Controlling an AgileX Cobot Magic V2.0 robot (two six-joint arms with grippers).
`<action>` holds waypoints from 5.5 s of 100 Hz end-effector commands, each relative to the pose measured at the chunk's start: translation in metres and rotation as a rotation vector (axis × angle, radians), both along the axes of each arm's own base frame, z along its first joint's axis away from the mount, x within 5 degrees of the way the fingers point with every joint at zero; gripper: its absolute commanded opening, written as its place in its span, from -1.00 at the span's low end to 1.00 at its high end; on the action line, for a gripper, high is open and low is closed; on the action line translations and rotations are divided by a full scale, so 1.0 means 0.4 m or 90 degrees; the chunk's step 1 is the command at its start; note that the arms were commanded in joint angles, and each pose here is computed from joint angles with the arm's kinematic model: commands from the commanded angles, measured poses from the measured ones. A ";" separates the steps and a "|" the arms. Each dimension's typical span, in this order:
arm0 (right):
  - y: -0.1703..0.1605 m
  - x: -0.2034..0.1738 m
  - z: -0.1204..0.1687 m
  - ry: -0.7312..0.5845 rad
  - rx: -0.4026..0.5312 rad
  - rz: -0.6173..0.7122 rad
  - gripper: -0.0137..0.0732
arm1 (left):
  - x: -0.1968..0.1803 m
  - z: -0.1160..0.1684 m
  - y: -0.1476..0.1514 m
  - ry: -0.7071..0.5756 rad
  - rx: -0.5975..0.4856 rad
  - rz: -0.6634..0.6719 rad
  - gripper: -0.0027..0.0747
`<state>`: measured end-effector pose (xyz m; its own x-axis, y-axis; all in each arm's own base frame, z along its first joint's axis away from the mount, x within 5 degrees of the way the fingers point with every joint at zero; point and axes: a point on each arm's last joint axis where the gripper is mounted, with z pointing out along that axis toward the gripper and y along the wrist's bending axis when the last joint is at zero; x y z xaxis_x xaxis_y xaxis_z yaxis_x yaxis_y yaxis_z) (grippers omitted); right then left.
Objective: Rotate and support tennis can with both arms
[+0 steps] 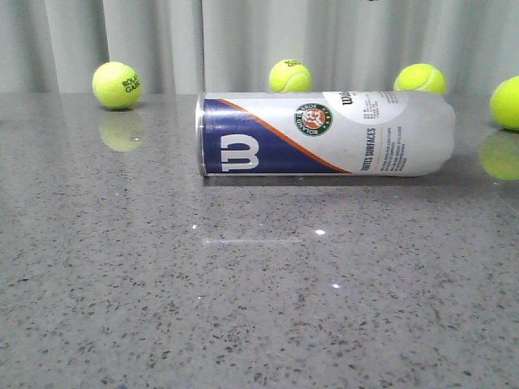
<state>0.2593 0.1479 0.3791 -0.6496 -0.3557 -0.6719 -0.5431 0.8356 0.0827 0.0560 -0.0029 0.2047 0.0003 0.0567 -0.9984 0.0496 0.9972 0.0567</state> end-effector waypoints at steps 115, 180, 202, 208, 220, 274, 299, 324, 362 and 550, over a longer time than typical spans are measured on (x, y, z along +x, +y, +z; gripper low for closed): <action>-0.299 -0.532 -0.162 -0.459 0.290 -0.080 -0.82 | -0.020 0.118 0.000 -0.054 -0.010 -0.004 -0.98; -0.299 -0.532 -0.163 -0.457 0.289 -0.080 -0.82 | 0.172 0.285 -0.013 0.317 0.009 -0.014 -0.83; -0.299 -0.532 -0.163 -0.457 0.289 -0.080 -0.82 | 0.282 0.306 -0.019 0.418 0.014 -0.016 0.28; -0.299 -0.532 -0.163 -0.457 0.289 -0.080 -0.82 | 0.309 0.316 -0.022 0.435 0.010 -0.018 0.47; -0.299 -0.532 -0.163 -0.457 0.289 -0.080 -0.82 | 0.362 0.331 -0.043 0.476 -0.064 -0.046 0.49; -0.299 -0.532 -0.163 -0.457 0.289 -0.080 -0.82 | 0.528 0.337 -0.200 0.570 -0.411 -0.417 0.45; -0.299 -0.532 -0.163 -0.457 0.289 -0.080 -0.82 | 0.590 0.280 -0.306 0.615 -0.449 -0.506 0.45; -0.299 -0.532 -0.163 -0.457 0.289 -0.080 -0.82 | 0.627 0.207 -0.416 0.693 -0.490 -0.550 0.45; -0.299 -0.532 -0.163 -0.457 0.289 -0.080 -0.82 | 0.625 0.197 -0.507 0.693 -0.565 -0.685 0.17; -0.299 -0.532 -0.163 -0.457 0.289 -0.080 -0.82 | 0.433 0.656 -0.512 0.418 0.364 -0.560 -0.98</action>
<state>0.0461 0.0297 0.2998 -0.1064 0.0525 -0.9929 -0.5024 0.8589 0.0993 0.2485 -0.2085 0.4467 -0.2802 0.7175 -0.6377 0.8832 0.4530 0.1216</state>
